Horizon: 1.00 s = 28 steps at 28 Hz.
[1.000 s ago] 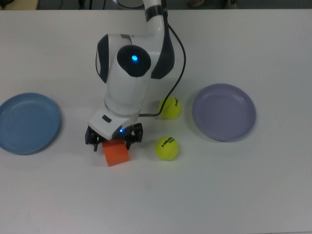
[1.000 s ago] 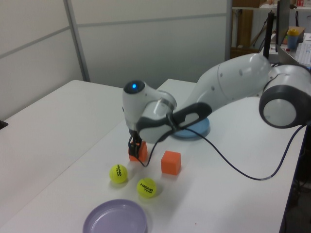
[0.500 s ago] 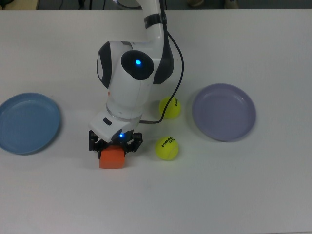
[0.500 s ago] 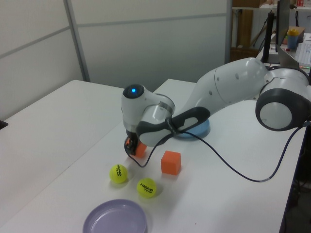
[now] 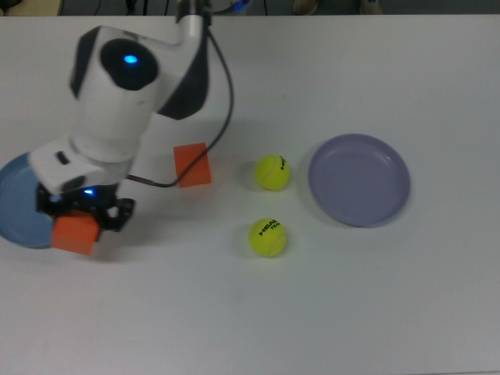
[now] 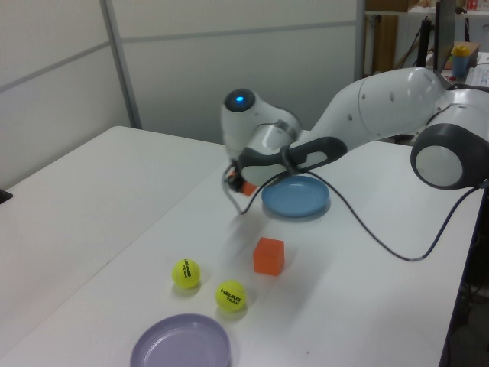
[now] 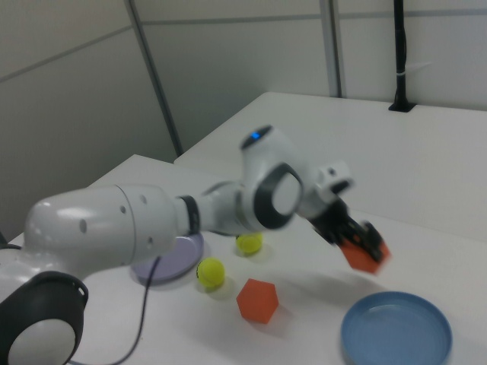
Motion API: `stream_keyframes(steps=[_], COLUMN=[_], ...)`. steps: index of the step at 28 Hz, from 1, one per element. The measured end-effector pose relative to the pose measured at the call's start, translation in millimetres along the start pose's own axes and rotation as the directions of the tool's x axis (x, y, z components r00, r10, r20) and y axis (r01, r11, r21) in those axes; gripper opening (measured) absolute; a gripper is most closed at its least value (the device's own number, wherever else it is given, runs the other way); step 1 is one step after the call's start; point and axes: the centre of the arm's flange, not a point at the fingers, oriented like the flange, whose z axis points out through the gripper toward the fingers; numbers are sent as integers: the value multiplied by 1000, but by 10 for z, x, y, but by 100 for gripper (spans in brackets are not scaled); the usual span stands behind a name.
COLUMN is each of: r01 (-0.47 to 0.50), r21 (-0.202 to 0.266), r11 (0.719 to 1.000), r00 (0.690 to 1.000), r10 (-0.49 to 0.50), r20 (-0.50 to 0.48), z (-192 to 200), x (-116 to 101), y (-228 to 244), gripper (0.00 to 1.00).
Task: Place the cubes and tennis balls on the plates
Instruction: 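Lift the cube and release it onto the blue plate, then lower the gripper onto the second orange cube and grasp it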
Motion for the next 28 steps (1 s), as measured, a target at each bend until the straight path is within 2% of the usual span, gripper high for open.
stream_keyframes(steps=[3,11,15,18,21,22,25,28], r01=[-19,-33,-35,-32,-9,10,58,128], r21=[-27,-50,-44,-1,65,93,138,176], r11=[999,998,998,999,998,996,989,976], r00=[999,995,994,993,989,986,972,942], r10=[20,38,39,32,-1,-25,-87,-175], r20=[41,97,105,111,145,167,220,288], z=[215,373,267,-4,-364,-568,-944,-1248], x=[-133,-265,-238,-167,-128,-124,-167,-282], y=[285,553,544,503,331,192,-171,-645], gripper=[70,100,100,100,100,100,100,100])
